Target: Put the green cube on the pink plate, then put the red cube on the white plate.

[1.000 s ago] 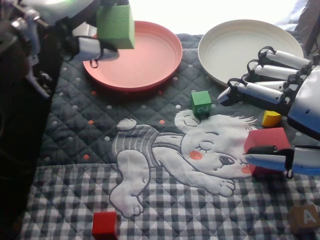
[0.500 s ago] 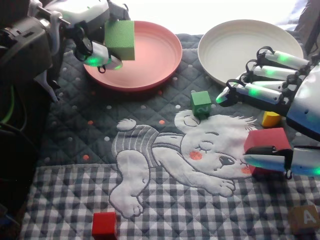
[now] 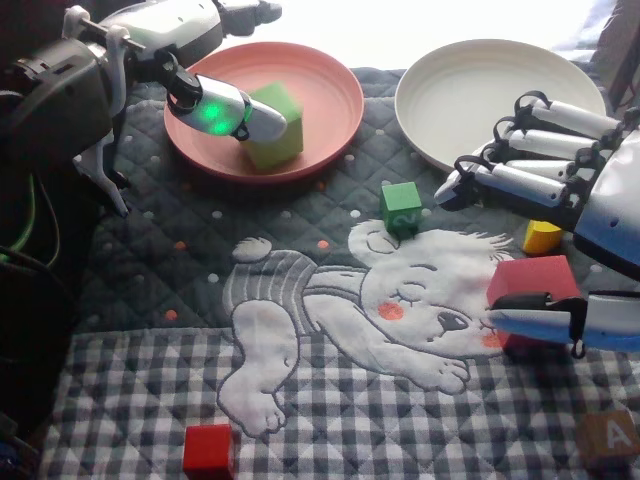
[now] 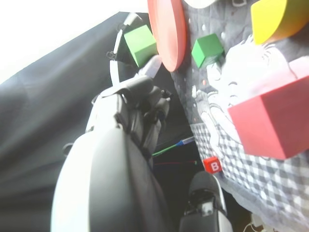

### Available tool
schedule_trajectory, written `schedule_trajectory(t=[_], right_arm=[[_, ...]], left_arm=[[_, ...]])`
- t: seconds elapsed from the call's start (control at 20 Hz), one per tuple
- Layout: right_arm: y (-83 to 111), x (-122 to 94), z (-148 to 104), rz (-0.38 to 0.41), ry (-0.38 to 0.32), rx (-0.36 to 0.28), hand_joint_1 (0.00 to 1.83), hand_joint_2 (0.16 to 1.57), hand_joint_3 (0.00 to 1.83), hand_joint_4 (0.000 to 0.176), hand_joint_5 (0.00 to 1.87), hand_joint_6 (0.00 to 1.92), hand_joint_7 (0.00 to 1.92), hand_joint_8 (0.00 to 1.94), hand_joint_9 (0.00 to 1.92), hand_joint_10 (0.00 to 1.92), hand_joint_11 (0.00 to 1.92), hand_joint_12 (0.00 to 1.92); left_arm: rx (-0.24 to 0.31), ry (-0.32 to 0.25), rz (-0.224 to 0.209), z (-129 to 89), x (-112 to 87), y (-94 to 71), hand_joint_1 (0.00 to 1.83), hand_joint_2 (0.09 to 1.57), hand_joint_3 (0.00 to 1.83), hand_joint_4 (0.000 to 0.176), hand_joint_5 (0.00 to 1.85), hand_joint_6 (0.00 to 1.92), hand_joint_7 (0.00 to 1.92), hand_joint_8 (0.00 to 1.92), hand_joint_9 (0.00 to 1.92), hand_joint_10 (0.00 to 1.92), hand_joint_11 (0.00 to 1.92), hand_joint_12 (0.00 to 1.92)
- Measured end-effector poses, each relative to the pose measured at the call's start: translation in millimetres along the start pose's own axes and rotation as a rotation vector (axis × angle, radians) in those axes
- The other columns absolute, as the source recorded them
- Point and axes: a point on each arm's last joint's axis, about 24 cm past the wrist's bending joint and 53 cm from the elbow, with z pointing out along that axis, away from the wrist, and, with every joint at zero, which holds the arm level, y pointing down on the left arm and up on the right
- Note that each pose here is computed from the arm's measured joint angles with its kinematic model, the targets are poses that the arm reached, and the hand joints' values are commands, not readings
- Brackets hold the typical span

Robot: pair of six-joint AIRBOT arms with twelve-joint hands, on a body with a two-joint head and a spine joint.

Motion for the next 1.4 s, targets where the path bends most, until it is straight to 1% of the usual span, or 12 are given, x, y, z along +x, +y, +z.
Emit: schedule_trajectory(t=[0.2, 0.35, 0.4, 0.5, 0.6, 0.7, 0.8, 0.9, 0.95, 1.1, 1.25, 1.4], right_arm=[[-0.5, -0.8, -0.4, -0.001, -0.001, 0.001, 0.42, 1.12, 0.00, 0.000, 0.13, 0.77, 0.51, 0.06, 0.31, 0.48, 0.00, 1.28], [-1.6, -2.6, -1.4, -0.008, 0.001, 0.005, 0.44, 1.06, 0.00, 0.000, 0.12, 0.77, 0.50, 0.05, 0.31, 0.47, 0.00, 1.24], [-2.4, -4.0, -2.0, -0.011, -0.001, 0.007, 0.46, 1.05, 0.00, 0.000, 0.11, 0.78, 0.50, 0.05, 0.29, 0.51, 0.00, 1.25], [-3.4, -6.1, -2.9, -0.015, -0.002, 0.010, 0.46, 1.00, 0.00, 0.000, 0.11, 0.76, 0.53, 0.06, 0.29, 0.59, 0.00, 1.30], [-6.2, -3.7, -2.7, -0.020, 0.008, 0.015, 0.39, 0.99, 0.00, 0.000, 0.09, 0.75, 0.52, 0.06, 0.28, 0.59, 0.00, 1.28], [-15.0, 3.9, -2.1, -0.021, 0.037, 0.042, 0.32, 0.96, 0.00, 0.000, 0.16, 0.59, 0.53, 0.05, 0.29, 0.50, 0.00, 1.23], [-18.4, 10.2, -2.0, -0.018, 0.059, 0.056, 0.40, 0.95, 0.00, 0.000, 0.23, 0.49, 0.56, 0.05, 0.29, 0.49, 0.00, 1.17], [-20.8, 14.0, -2.2, -0.017, 0.072, 0.065, 0.44, 0.95, 0.00, 0.000, 0.20, 0.50, 0.54, 0.04, 0.25, 0.51, 0.00, 1.15], [-23.9, 17.3, -3.6, -0.019, 0.084, 0.073, 0.49, 0.98, 0.00, 0.000, 0.18, 0.52, 0.51, 0.03, 0.22, 0.51, 0.00, 1.03], [-33.5, 24.9, -4.2, -0.022, 0.114, 0.101, 0.52, 0.92, 0.00, 0.000, 0.23, 0.54, 0.57, 0.05, 0.28, 0.54, 0.00, 1.20], [-42.2, 34.4, -4.1, -0.022, 0.146, 0.125, 0.55, 0.93, 0.00, 0.000, 0.21, 0.67, 0.56, 0.13, 0.20, 0.81, 0.00, 1.38], [-47.7, 44.1, -4.5, -0.019, 0.178, 0.145, 0.67, 0.91, 0.00, 0.000, 0.21, 0.78, 0.52, 0.20, 0.15, 0.80, 0.00, 1.30]], left_arm=[[0.001, -0.009, -0.029, -0.9, -1.8, -0.4, 0.49, 0.87, 0.00, 0.176, 0.00, 0.00, 0.21, 0.06, 0.00, 0.72, 0.00, 1.24], [0.021, -0.010, -0.032, -12.4, -2.0, -1.1, 0.48, 0.87, 0.00, 0.176, 0.00, 0.00, 0.14, 0.01, 0.00, 0.41, 0.00, 0.88], [0.031, -0.010, -0.035, -17.5, -0.6, -1.5, 0.49, 0.89, 0.00, 0.176, 0.00, 0.00, 0.15, 0.01, 0.02, 0.41, 0.00, 0.98], [0.067, -0.009, -0.034, -31.8, 2.2, -6.4, 0.45, 0.89, 0.00, 0.159, 0.00, 0.00, 0.17, 0.01, 0.00, 0.73, 0.00, 1.56], [0.117, -0.013, -0.031, -46.5, 3.2, -15.7, 0.37, 0.86, 0.00, 0.175, 0.00, 0.00, 0.18, 0.02, 0.00, 0.72, 0.00, 1.68], [0.190, -0.020, -0.022, -66.8, 4.9, -30.6, 0.33, 0.89, 0.01, 0.147, 0.00, 0.00, 0.16, 0.01, 0.00, 0.59, 0.00, 1.66], [0.248, -0.024, -0.012, -84.5, 6.1, -42.6, 0.35, 0.95, 0.01, 0.112, 0.00, 0.00, 0.17, 0.01, 0.00, 0.70, 0.00, 1.79], [0.307, -0.032, -0.011, -96.2, 7.4, -55.2, 0.36, 0.94, 0.00, 0.148, 0.00, 0.00, 0.22, 0.03, 0.00, 0.85, 0.00, 1.76], [0.338, -0.028, -0.001, -103.0, 10.3, -61.0, 0.32, 0.95, 0.00, 0.175, 0.00, 0.00, 0.20, 0.01, 0.00, 0.64, 0.00, 1.46], [0.375, -0.025, 0.003, -112.0, 14.7, -66.8, 0.34, 0.95, 0.00, 0.176, 0.00, 0.00, 0.19, 0.00, 0.00, 0.54, 0.00, 1.40], [0.399, -0.025, 0.009, -118.3, 15.5, -70.5, 0.32, 0.96, 0.00, 0.176, 0.00, 0.00, 0.22, 0.01, 0.00, 0.65, 0.00, 1.47], [0.408, -0.037, 0.010, -123.1, 11.4, -71.4, 0.31, 0.95, 0.00, 0.176, 0.00, 0.00, 0.25, 0.01, 0.02, 0.66, 0.00, 1.39]])
